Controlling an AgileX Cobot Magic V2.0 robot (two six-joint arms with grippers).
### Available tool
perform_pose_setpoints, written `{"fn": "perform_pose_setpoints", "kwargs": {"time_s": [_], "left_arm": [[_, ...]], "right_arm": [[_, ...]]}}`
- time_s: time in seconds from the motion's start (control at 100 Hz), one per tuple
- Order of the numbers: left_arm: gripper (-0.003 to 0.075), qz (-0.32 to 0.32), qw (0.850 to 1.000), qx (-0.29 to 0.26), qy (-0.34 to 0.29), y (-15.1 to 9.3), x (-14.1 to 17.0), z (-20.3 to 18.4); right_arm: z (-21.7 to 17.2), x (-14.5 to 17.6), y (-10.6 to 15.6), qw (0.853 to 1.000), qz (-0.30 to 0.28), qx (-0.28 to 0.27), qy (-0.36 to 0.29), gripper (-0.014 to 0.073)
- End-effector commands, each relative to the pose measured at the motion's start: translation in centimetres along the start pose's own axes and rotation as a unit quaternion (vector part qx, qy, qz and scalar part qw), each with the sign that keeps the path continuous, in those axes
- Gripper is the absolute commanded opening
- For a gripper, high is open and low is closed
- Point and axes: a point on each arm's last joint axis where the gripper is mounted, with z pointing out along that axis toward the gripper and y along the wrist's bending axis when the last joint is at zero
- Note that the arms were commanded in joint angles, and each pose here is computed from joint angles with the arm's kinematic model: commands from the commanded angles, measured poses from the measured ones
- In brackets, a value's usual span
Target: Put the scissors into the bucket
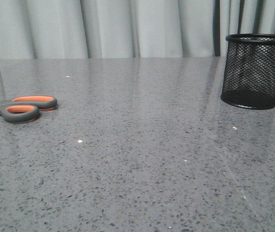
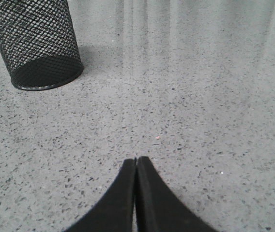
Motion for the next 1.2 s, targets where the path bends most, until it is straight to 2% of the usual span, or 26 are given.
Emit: {"fn": "perform_pose_setpoints", "kwargs": {"time_s": [0.0, 0.74, 0.84, 0.94, 1.01, 1.09, 1.19], "left_arm": [[-0.002, -0.005, 1.0, 0.008, -0.022, 0.0, 0.6, 0.2], [-0.002, -0.005, 1.0, 0.008, -0.022, 0.0, 0.6, 0.2], [-0.002, -0.005, 1.0, 0.008, -0.022, 0.0, 0.6, 0.2], [-0.002, -0.005, 1.0, 0.008, -0.022, 0.0, 0.6, 0.2], [-0.002, -0.005, 1.0, 0.008, -0.022, 0.0, 0.6, 0.2], [-0.002, -0.005, 1.0, 0.008, -0.022, 0.0, 0.6, 0.2], [-0.002, 0.024, 0.999, 0.003, -0.034, 0.1, 0.4, 0.2]], "right_arm": [[-0.1, -0.1, -0.1, 1.0, -0.006, 0.004, -0.02, -0.0046], [-0.1, -0.1, -0.1, 1.0, -0.007, 0.004, -0.021, -0.0046], [-0.1, -0.3, -0.3, 0.998, -0.049, 0.017, -0.027, -0.0046], [-0.1, -0.3, -0.3, 0.998, -0.054, 0.019, -0.029, -0.0046], [-0.1, -0.8, -0.4, 0.995, -0.079, 0.024, -0.054, -0.0046], [-0.4, -2.1, -0.1, 0.988, -0.083, 0.018, -0.127, -0.0046], [-1.0, -3.8, 0.2, 0.972, -0.051, 0.003, -0.23, -0.0046]]}}
